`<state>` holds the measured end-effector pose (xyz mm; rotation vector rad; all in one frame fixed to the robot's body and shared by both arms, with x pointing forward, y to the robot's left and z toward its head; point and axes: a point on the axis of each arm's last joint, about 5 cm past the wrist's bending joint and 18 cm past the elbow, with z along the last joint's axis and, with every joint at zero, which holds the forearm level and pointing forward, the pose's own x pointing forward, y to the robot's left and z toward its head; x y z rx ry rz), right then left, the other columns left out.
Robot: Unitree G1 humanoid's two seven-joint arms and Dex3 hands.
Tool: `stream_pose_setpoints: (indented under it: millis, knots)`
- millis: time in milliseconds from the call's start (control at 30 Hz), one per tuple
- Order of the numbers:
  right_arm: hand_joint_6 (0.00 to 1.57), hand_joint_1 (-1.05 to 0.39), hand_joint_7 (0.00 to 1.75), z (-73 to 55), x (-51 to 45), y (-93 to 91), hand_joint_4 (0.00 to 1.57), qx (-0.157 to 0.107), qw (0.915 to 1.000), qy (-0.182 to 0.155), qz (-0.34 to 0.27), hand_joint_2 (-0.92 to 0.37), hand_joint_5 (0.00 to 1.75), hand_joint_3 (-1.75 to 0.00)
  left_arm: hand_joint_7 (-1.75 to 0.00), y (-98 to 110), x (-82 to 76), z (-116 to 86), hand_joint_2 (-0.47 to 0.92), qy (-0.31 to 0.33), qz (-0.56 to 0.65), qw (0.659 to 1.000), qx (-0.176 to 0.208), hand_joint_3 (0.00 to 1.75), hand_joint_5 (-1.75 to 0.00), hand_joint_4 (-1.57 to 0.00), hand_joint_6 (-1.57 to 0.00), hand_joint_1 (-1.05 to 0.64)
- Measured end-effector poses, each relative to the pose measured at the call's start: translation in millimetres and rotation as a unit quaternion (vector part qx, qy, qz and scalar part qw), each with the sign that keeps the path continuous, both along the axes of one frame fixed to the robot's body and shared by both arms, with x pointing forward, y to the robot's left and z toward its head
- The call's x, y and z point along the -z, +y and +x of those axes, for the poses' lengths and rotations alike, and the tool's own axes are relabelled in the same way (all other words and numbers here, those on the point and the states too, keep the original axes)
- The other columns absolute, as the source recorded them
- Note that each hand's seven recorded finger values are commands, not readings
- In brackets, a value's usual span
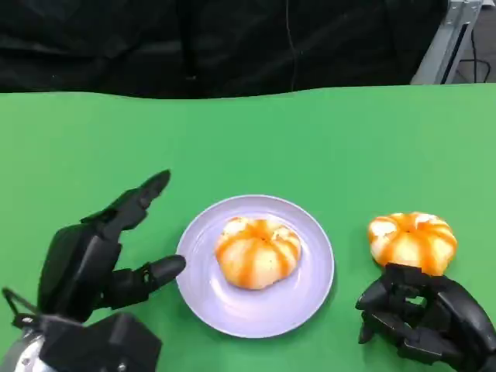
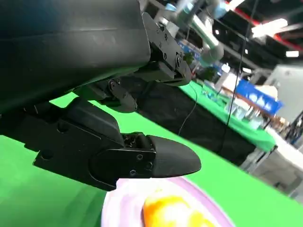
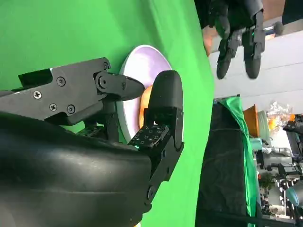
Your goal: Grasp the bread from the table and place it into the plate.
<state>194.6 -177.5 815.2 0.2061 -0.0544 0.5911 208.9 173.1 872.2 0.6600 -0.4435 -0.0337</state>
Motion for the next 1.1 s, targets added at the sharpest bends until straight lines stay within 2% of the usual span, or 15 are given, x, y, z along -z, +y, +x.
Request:
stream_pose_setpoints:
  millis: [400,700,900,933,1000,1033,1100]
  knots:
    - [0.73,-0.03,1.02,-0.2,0.0,0.1,0.62,0.002,1.0,0.001,-0.003,-0.88,1.45,-0.4,-0.02,8.8,3.9,-11.1,0.92,-0.01,-0.123,0.992,0.004,0.36,-0.02,-0.74,-0.47,-0.68]
    - [0.74,-0.02,1.0,-0.3,-0.2,-0.1,0.62,0.005,1.0,-0.003,-0.005,-0.89,1.43,-0.38,-0.02,14.3,17.0,-19.2,0.92,-0.012,-0.149,0.989,-0.006,0.37,-0.02,-0.78,-0.51,-0.6]
    - [0.74,-0.04,1.0,-0.9,0.8,-0.3,0.63,0.002,1.0,0.0,-0.005,-0.89,1.44,-0.37,-0.02,15.5,24.9,-26.4,0.92,0.005,-0.21,0.978,-0.012,0.34,-0.02,-0.8,-0.54,-0.51]
    - [0.74,-0.04,1.0,-0.9,1.1,-0.3,0.62,0.001,1.0,0.0,-0.004,-0.89,1.44,-0.37,-0.02,14.9,26.2,-27.5,0.92,0.009,-0.217,0.976,-0.012,0.3,-0.02,-0.81,-0.56,-0.42]
    - [0.74,-0.04,0.99,-0.9,1.4,-0.4,0.62,-0.002,1.0,0.0,-0.004,-0.9,1.44,-0.37,-0.02,13.7,28.3,-29.9,0.92,0.017,-0.24,0.971,-0.011,0.27,-0.02,-0.82,-0.57,-0.38]
    - [0.74,-0.05,0.99,-0.7,1.4,-0.5,0.62,-0.002,1.0,0.001,-0.003,-0.89,1.44,-0.36,-0.02,12.4,29.3,-30.8,0.92,0.021,-0.252,0.968,-0.01,0.23,-0.02,-0.83,-0.59,-0.27]
    - [0.74,-0.05,1.0,-0.1,1.4,-0.4,0.63,-0.002,1.0,0.001,-0.003,-0.89,1.44,-0.36,-0.03,9.9,31.7,-33.3,0.92,0.034,-0.288,0.957,-0.003,0.21,-0.02,-0.84,-0.61,-0.18]
